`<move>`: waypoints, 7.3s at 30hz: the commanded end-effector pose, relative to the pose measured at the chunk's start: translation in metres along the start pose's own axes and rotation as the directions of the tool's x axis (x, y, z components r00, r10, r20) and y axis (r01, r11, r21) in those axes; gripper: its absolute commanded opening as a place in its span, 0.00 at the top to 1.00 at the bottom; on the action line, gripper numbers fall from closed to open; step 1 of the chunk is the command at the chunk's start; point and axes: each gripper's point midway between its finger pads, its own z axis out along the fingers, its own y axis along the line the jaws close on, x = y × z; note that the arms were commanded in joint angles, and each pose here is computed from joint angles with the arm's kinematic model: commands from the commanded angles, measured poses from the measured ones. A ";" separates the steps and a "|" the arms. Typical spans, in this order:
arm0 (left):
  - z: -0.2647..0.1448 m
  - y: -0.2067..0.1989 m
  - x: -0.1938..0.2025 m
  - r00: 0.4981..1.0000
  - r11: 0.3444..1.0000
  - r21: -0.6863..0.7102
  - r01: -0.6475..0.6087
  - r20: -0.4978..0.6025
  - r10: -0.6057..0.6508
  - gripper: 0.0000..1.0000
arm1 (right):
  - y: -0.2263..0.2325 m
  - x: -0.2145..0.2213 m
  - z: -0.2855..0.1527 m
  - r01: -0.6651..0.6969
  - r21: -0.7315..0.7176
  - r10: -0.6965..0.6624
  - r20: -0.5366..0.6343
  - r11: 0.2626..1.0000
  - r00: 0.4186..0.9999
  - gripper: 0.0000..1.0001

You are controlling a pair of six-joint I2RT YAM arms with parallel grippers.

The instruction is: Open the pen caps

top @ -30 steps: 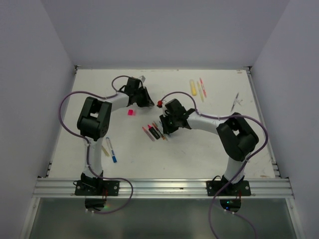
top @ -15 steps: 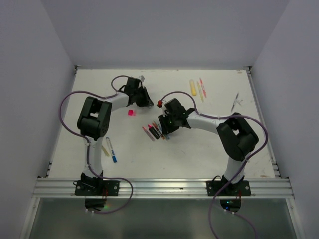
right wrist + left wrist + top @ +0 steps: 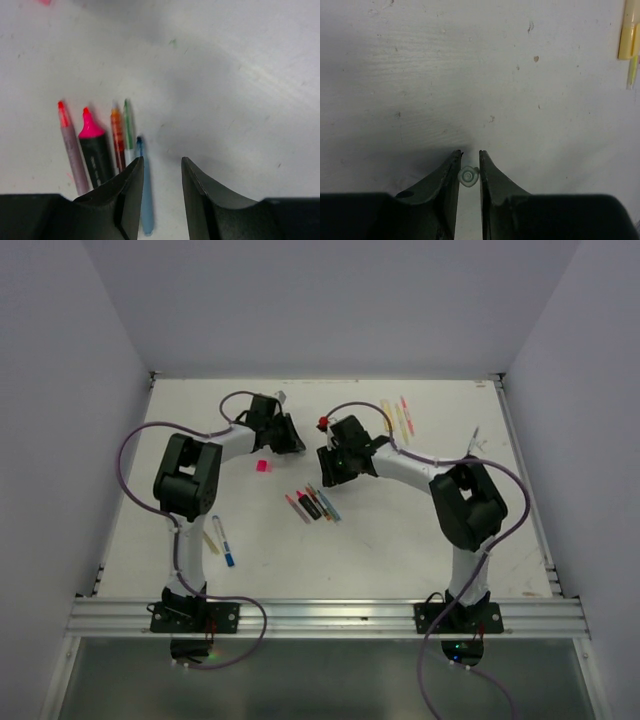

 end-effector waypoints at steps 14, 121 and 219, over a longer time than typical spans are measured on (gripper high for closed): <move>-0.013 0.016 -0.001 1.000 1.000 -0.026 -0.014 0.008 0.014 0.67 | -0.042 -0.106 0.056 -0.068 0.083 0.061 0.092 0.994 0.994 0.61; -0.177 -0.044 0.009 0.950 0.985 0.160 -0.058 0.312 0.005 0.55 | -0.163 -0.093 0.066 -0.085 0.210 0.089 -0.007 0.974 0.996 0.80; -0.108 -0.116 0.043 0.955 0.918 0.342 -0.200 0.278 0.104 0.46 | 0.012 -0.108 -0.056 -0.666 -0.265 0.717 0.263 0.697 0.646 0.92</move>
